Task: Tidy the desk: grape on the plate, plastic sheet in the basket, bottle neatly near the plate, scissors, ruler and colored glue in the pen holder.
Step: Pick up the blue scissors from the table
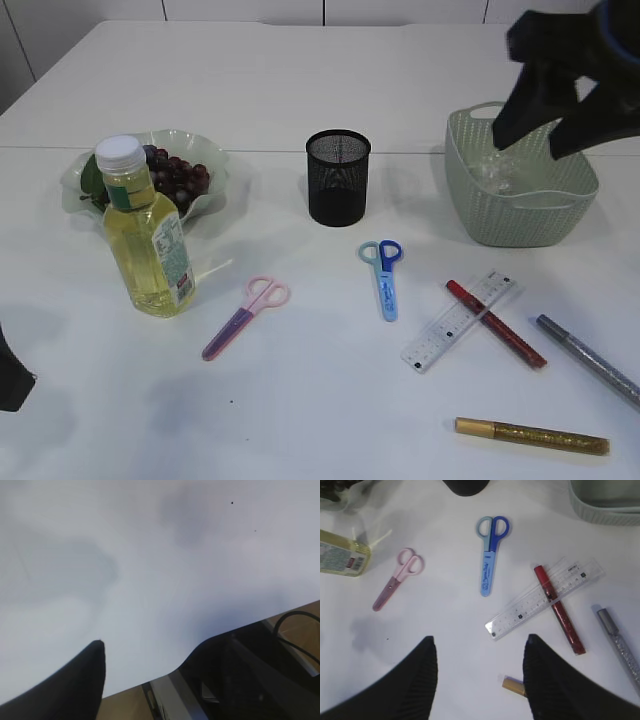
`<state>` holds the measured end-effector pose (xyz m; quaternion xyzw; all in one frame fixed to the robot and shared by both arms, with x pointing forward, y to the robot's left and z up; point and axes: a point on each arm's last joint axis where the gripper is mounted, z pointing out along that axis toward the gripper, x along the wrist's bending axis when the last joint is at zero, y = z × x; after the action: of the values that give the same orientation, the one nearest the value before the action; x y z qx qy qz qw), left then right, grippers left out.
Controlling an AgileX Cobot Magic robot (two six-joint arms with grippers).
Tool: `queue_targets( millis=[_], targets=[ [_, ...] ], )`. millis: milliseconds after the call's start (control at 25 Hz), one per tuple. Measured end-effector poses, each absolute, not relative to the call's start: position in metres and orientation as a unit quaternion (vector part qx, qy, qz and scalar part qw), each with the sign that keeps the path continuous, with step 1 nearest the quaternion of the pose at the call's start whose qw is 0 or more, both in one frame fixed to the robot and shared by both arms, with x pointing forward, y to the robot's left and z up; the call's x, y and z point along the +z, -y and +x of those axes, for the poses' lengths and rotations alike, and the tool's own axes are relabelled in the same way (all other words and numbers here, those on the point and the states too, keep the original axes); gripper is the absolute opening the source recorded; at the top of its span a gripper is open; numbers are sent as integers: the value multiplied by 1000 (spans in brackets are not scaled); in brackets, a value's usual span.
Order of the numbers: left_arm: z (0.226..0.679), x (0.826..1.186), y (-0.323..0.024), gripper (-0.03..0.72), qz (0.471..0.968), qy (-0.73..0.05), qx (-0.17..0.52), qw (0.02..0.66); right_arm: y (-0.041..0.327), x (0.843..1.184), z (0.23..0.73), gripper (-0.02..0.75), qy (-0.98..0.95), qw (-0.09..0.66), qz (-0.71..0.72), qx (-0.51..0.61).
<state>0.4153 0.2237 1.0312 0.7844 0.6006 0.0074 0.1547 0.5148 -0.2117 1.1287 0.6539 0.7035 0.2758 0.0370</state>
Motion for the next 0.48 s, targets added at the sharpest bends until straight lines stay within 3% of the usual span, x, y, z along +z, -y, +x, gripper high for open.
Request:
queue_targets(
  millis=[480],
  targets=[
    [418,1031,-220,531,775,-608,-3,174,164,1075,619,438,-744,45,650,151]
  ],
)
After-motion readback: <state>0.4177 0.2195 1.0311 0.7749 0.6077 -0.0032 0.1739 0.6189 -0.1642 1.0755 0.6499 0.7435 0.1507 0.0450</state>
